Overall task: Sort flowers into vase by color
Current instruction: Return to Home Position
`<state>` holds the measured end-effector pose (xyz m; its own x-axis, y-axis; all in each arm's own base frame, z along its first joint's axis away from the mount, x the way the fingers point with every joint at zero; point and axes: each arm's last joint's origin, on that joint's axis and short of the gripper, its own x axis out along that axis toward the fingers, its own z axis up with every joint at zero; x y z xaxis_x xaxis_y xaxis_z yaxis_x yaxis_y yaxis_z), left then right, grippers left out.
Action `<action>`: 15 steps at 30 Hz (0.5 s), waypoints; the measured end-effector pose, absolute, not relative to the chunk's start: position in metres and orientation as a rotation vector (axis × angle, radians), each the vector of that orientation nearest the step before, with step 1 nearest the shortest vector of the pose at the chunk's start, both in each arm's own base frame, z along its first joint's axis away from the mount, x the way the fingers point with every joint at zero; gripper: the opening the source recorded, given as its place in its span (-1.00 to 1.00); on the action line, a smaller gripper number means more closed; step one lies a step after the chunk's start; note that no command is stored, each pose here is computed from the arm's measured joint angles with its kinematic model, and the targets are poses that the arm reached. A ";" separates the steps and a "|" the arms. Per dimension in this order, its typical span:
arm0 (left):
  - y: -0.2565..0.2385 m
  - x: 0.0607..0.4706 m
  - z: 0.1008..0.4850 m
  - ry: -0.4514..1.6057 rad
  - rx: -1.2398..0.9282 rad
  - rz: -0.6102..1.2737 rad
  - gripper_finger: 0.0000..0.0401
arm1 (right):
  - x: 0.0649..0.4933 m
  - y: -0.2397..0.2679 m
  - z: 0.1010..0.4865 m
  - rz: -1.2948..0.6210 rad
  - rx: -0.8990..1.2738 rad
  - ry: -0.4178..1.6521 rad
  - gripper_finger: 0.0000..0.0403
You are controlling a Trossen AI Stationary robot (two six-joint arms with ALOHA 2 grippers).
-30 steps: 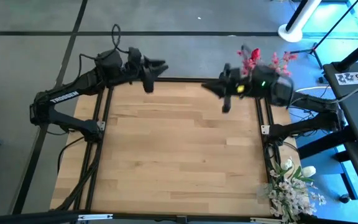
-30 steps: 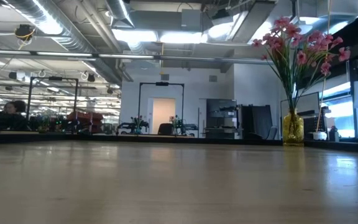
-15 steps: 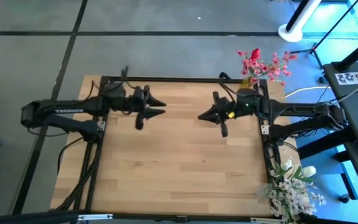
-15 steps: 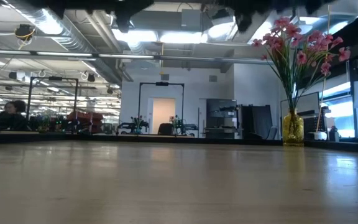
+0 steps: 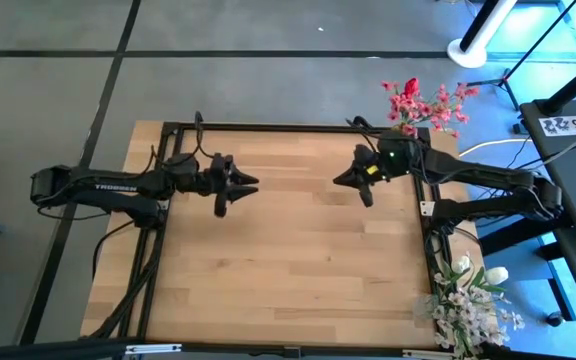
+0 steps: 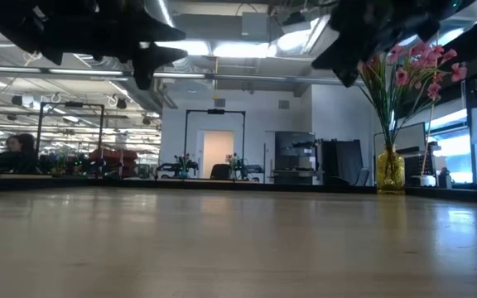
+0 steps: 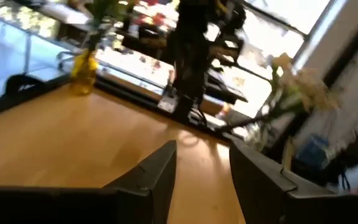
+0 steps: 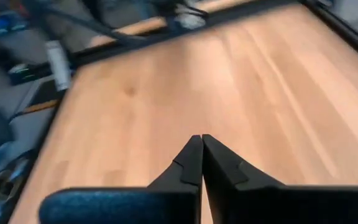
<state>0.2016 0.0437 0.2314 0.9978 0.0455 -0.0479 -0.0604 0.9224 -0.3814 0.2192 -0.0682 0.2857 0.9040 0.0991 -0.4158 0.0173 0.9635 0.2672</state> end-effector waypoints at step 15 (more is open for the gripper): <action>0.035 0.195 0.215 0.046 -0.174 -0.173 -0.28 | 0.182 -0.018 0.260 -0.080 0.122 0.225 -0.90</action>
